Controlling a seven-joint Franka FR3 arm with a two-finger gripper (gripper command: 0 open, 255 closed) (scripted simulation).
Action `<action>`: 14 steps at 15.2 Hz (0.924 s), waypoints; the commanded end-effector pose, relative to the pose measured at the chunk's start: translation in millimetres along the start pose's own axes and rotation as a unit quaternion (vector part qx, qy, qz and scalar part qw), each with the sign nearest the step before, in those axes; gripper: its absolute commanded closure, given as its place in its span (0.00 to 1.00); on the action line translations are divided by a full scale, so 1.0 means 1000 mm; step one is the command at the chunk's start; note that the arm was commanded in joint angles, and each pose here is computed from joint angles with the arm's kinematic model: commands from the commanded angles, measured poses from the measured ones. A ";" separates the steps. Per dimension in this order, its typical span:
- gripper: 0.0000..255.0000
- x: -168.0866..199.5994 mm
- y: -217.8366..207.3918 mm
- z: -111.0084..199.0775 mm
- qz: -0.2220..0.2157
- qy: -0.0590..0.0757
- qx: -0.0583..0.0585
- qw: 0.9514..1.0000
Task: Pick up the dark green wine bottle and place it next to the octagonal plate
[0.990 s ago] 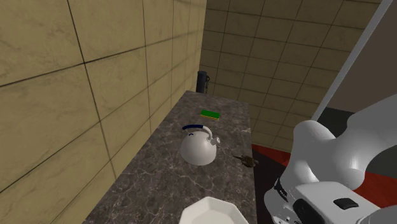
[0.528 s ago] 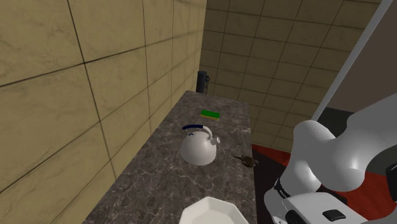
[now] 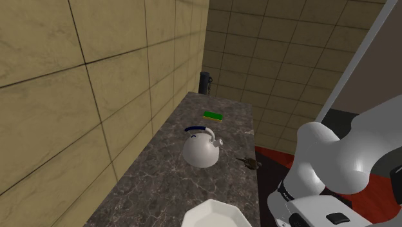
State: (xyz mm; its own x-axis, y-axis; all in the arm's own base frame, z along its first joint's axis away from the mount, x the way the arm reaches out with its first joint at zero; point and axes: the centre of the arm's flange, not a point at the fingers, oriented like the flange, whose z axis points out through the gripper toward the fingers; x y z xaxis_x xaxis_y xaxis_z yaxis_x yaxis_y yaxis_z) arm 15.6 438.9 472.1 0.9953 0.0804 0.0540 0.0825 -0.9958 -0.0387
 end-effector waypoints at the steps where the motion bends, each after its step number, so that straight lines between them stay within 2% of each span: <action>1: 0.00 0.000 0.000 0.000 0.000 0.000 0.000 1.000; 2: 0.00 0.000 0.000 0.001 0.000 0.000 0.000 1.000; 6: 0.00 0.000 0.000 -0.049 0.000 0.000 0.000 1.000; 14: 0.00 0.000 0.000 -0.049 0.000 0.000 0.000 1.000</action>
State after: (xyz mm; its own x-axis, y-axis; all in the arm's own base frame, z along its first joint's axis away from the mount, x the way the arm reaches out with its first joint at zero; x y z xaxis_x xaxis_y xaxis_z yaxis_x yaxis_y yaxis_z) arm 13.4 437.0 521.4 0.9953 0.0804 0.0539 0.0826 -0.9958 -0.0385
